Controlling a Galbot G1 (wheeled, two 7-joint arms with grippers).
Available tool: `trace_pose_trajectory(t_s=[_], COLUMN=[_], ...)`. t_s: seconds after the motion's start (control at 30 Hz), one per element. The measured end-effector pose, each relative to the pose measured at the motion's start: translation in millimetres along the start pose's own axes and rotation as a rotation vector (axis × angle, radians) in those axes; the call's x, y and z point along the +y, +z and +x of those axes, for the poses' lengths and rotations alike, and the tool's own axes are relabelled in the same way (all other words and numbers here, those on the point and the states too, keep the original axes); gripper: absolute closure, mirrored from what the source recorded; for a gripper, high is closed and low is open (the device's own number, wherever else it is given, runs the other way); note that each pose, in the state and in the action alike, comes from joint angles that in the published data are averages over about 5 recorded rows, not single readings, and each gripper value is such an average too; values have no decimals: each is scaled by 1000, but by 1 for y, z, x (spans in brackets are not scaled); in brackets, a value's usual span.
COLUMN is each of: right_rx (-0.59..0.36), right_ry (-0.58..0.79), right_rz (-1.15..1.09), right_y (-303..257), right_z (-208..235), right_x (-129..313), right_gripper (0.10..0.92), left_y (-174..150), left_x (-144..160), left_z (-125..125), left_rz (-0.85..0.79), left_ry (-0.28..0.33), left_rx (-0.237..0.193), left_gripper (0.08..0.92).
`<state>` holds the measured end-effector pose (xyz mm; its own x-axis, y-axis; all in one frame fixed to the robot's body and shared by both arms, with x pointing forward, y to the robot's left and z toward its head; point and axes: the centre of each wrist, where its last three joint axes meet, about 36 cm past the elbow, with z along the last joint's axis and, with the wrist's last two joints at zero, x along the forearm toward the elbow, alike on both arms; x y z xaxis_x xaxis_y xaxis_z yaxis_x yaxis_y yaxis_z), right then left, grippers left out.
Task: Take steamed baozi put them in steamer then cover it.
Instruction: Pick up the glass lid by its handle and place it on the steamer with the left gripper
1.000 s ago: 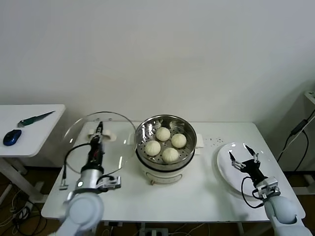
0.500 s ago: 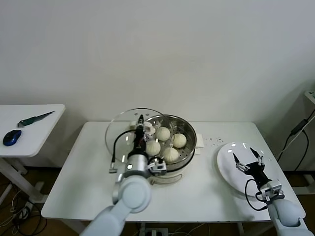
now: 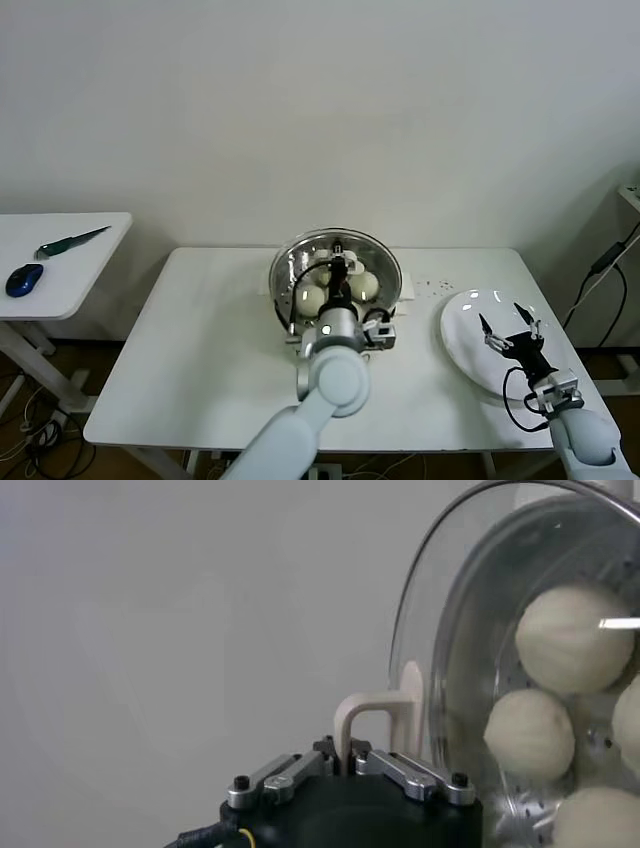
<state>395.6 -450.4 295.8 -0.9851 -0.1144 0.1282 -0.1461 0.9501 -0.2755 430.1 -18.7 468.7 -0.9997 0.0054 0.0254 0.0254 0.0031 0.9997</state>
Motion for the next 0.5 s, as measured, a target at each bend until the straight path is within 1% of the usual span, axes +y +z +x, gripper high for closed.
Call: trace_pose_trajectory(t_s=[0.23,0.5], right_rx=[-1,0], right_ry=[-1,-4], right_rz=[3,7], right_y=[0,1], right_z=[-1,-1], right_x=[2,4], right_gripper=[200,200], left_y=[-14,-16], left_x=[-9,-22], left_z=[-14,-27], left_rz=[21,26], left_ry=[-5,-3], left_rx=[4,16], left_gripper=[847,847])
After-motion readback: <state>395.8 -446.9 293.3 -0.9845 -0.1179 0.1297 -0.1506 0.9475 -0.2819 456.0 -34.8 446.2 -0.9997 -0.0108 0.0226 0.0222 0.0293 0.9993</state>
